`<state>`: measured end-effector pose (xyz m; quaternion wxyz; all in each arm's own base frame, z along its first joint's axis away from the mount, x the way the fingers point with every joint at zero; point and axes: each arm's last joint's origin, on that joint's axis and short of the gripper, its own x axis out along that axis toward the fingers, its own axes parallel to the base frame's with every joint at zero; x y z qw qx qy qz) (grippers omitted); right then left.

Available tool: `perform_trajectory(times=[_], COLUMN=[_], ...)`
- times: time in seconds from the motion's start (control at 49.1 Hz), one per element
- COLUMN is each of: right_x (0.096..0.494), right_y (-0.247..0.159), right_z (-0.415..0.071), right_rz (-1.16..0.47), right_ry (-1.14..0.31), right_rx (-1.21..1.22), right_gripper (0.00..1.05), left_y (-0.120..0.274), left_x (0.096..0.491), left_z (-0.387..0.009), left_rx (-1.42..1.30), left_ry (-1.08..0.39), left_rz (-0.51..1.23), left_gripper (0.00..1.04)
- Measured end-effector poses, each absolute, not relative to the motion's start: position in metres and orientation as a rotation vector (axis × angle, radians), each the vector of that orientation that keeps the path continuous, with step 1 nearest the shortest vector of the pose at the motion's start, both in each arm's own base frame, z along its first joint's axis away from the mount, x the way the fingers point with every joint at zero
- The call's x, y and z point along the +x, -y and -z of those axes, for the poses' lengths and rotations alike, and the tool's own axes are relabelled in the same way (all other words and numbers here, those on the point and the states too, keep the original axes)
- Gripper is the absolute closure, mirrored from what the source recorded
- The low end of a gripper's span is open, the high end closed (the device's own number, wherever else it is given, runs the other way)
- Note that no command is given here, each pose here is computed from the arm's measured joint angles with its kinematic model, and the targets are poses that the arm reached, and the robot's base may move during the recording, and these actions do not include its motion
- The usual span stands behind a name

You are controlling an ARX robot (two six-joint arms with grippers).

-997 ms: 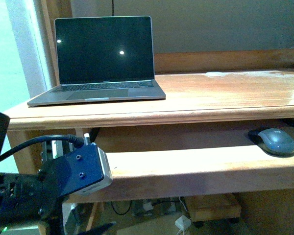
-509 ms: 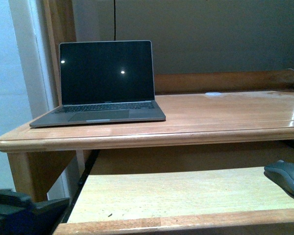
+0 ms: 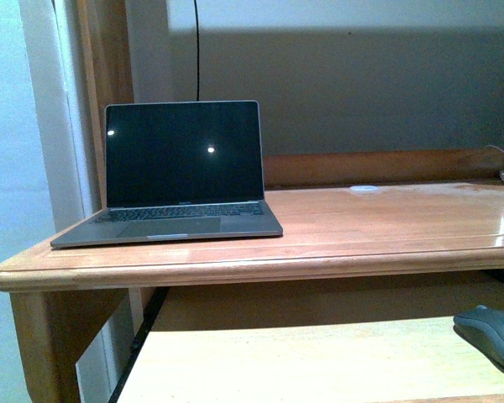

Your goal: Place mouse

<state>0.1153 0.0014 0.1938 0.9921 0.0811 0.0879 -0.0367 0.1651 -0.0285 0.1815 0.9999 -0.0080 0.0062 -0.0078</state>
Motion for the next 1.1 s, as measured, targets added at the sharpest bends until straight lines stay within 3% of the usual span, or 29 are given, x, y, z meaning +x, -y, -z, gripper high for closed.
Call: perform_trajectory(times=[0.142,0.366,0.57,1.099], right_x=[0.155,0.23,0.282,0.333], right_y=[-0.015,-0.054,-0.063,-0.041], right_z=[-0.236,-0.246,-0.225,-0.194], right_rz=[-0.011,-0.136,-0.059,0.111], right_ry=[-0.135,-0.329,-0.437,-0.592], right_rx=[0.164,0.025,-0.137,-0.26], right_gripper=[0.07,0.07,0.07,0.07], left_y=[0.021,0.013,0.001,0.001], left_x=[0.156,0.144,0.134,0.118], left_z=[-0.179,-0.173,-0.166,-0.17], left_rx=[-0.014,-0.01,-0.01,-0.01], left_ry=[-0.009,-0.008,-0.005,0.009], left_rz=[0.009,0.011,0.0,0.005], left_gripper=[1.02,1.02,1.02,1.02])
